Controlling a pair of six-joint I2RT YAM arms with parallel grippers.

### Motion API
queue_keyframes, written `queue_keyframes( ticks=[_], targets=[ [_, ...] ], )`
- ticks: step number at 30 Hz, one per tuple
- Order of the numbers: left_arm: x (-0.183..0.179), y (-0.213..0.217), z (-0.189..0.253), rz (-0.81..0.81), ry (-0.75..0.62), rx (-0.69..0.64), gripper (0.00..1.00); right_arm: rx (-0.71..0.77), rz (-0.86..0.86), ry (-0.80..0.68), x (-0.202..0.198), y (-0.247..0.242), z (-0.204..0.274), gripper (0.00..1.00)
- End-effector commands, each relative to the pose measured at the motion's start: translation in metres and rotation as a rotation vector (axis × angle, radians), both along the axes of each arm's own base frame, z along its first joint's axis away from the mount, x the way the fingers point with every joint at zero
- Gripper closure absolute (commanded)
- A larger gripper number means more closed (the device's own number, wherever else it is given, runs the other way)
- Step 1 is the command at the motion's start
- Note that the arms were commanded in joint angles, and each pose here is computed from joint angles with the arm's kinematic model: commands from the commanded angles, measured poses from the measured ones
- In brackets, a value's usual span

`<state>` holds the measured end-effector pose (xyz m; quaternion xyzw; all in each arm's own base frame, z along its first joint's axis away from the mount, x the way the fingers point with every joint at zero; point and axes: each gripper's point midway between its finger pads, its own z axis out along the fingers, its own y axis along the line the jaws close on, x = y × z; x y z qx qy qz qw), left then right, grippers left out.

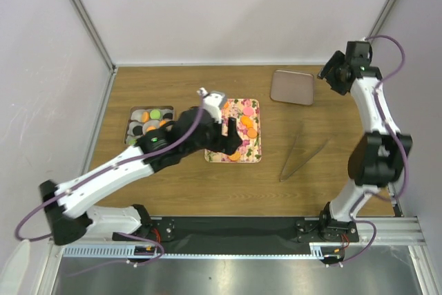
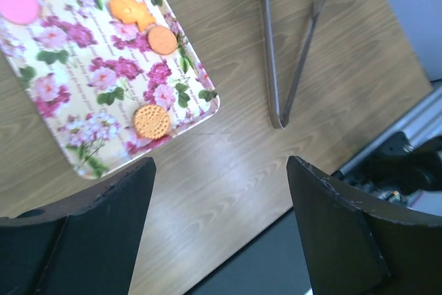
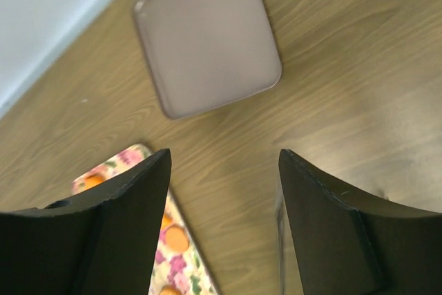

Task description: Pack the cookies

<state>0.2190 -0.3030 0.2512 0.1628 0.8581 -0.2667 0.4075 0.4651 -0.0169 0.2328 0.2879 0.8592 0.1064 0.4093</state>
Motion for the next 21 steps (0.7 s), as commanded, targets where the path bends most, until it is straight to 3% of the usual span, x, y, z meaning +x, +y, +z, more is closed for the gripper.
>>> queue_keyframes(
  ticks=[1, 11, 21],
  targets=[
    [-0.021, 0.030, 0.011, -0.026, -0.021, -0.006, 0.16, -0.026, 0.034, -0.038, 0.048, -0.003, -0.003, 0.32],
    [-0.044, 0.069, 0.037, -0.027, -0.073, -0.041, 0.15, -0.120, 0.002, 0.104, 0.107, -0.013, -0.103, 0.41],
    [-0.045, 0.077, 0.040, -0.029, -0.103, -0.026, 0.14, -0.176, -0.013, 0.201, 0.116, -0.010, -0.155, 0.46]
  ],
)
